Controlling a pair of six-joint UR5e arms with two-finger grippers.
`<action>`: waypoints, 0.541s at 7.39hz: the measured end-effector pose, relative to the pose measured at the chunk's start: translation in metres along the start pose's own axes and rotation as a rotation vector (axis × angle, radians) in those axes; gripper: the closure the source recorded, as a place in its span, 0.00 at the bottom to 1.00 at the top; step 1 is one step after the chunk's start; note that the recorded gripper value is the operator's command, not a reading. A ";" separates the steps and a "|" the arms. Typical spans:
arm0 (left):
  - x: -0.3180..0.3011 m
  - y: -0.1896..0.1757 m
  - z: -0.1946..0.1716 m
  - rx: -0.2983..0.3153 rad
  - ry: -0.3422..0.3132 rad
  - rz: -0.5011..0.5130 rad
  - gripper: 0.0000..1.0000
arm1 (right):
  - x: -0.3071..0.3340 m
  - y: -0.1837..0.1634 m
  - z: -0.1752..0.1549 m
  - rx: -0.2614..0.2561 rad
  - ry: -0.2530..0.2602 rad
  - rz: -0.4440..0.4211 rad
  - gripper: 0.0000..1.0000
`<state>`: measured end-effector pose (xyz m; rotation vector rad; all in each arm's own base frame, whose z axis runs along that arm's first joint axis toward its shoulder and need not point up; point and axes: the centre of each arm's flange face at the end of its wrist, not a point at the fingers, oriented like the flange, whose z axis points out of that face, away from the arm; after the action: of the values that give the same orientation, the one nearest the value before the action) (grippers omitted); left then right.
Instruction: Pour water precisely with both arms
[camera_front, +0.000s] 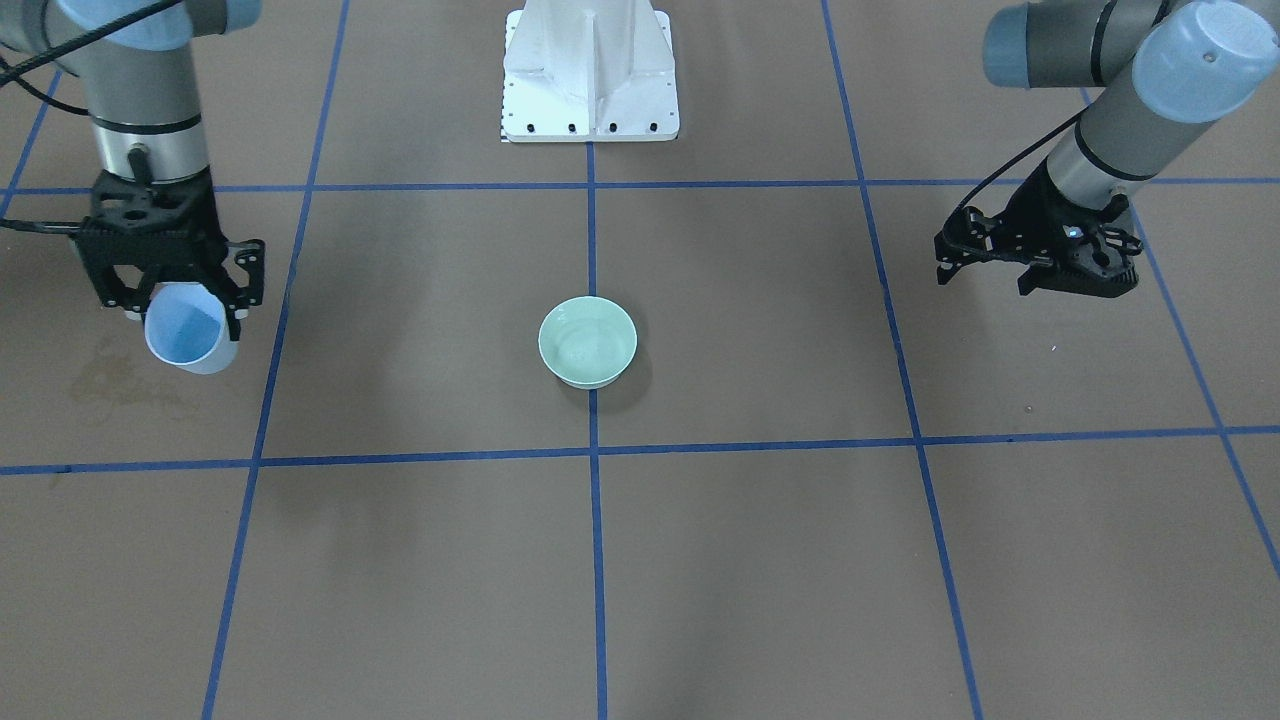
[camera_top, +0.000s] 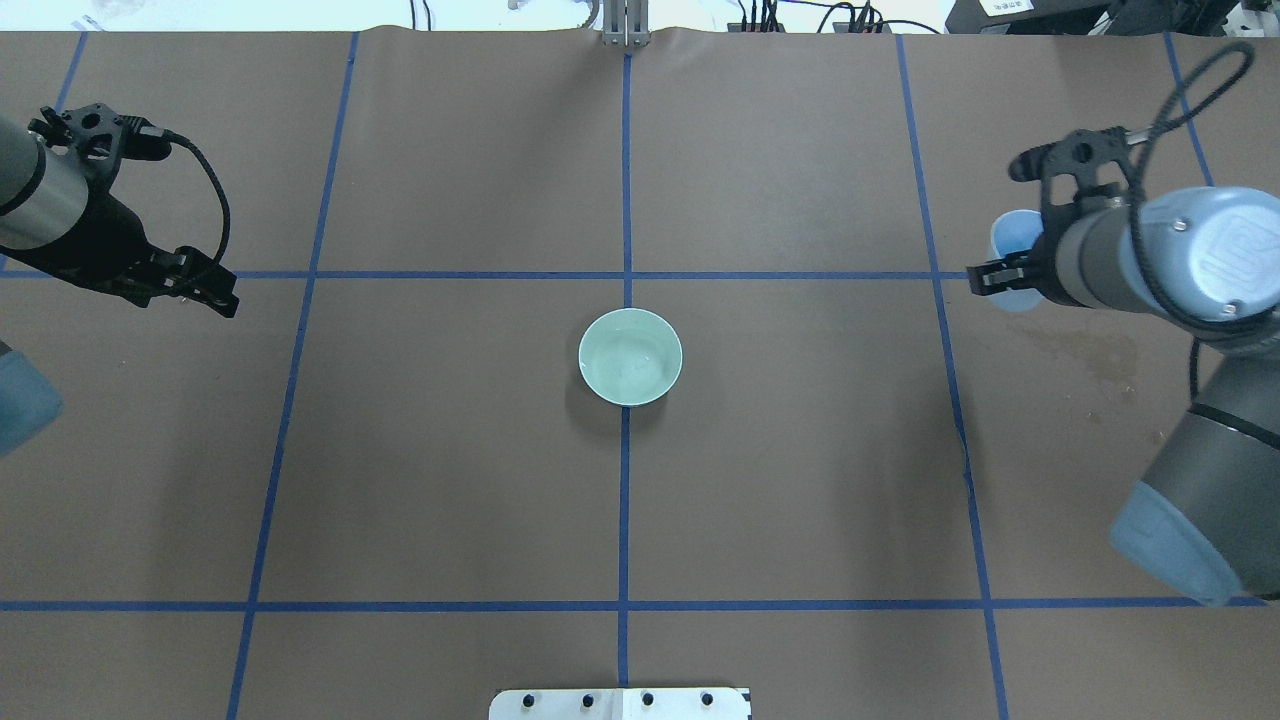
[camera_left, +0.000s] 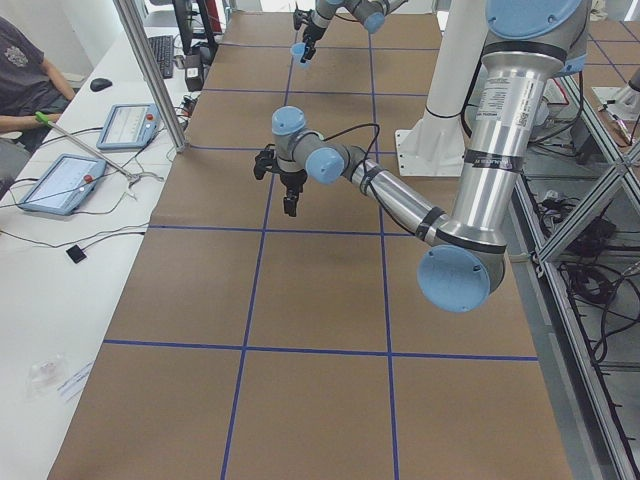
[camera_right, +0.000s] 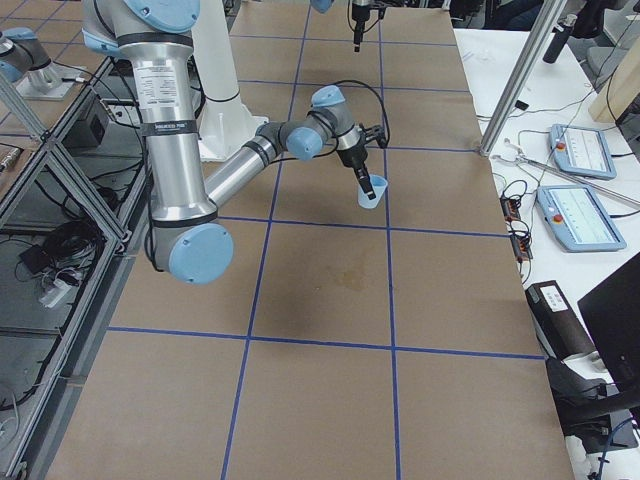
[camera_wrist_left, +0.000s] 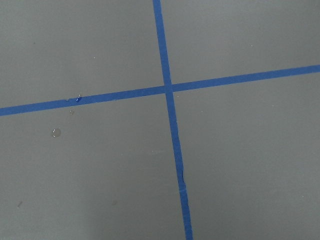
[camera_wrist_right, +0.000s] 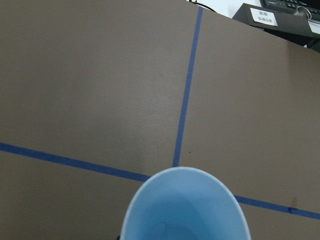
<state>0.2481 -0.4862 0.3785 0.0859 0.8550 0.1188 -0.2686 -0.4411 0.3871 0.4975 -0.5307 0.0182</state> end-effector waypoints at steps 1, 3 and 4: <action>0.002 0.000 -0.001 0.003 0.002 -0.019 0.00 | 0.036 0.018 0.008 0.011 0.006 0.018 0.57; 0.005 -0.001 -0.003 0.007 0.006 -0.037 0.00 | 0.080 0.036 0.016 0.024 0.042 0.114 0.60; 0.006 -0.001 -0.003 0.007 0.006 -0.039 0.00 | 0.092 0.042 0.025 0.045 0.038 0.198 0.60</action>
<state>0.2497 -0.4864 0.3725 0.0750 0.8624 0.0796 -0.2071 -0.4255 0.4698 0.4859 -0.5416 0.2285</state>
